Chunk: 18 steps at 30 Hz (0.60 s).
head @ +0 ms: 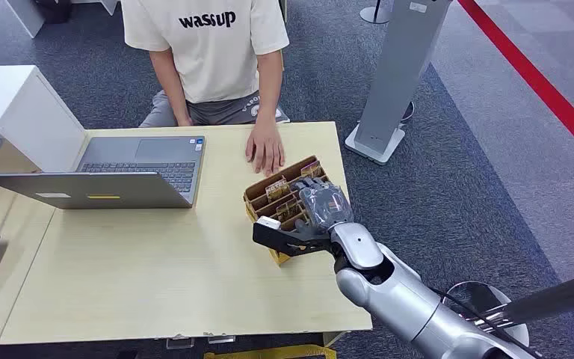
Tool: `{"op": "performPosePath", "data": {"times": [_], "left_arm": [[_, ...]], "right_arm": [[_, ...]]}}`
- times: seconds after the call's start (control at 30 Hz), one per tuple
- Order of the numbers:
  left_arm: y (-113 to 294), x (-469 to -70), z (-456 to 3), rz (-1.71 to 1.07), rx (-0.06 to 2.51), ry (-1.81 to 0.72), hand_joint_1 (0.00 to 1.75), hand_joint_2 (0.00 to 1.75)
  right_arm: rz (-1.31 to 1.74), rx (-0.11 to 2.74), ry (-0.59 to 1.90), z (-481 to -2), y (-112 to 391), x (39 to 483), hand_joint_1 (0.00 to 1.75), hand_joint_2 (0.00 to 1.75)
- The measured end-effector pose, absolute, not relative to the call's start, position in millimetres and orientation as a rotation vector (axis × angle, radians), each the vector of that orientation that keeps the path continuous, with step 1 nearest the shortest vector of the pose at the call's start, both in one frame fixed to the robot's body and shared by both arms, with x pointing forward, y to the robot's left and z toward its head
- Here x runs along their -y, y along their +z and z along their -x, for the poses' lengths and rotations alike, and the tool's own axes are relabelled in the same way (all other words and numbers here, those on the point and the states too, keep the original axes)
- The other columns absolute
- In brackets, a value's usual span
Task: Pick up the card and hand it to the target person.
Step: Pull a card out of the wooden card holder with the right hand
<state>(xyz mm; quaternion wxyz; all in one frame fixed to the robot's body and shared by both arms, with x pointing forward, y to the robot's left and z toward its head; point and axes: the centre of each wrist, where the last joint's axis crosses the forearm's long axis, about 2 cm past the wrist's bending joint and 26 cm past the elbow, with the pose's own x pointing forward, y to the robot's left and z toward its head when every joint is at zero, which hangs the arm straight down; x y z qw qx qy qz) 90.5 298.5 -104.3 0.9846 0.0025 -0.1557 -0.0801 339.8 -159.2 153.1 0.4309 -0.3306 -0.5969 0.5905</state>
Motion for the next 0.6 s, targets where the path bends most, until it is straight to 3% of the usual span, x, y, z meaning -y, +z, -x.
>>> {"op": "performPosePath", "data": {"times": [0.6], "left_arm": [[-104,-298,-92,-0.005,0.311,-0.166,0.0,0.0]], "right_arm": [[0.801,1.521,1.52,-336,152,142,0.58,1.75]]}}
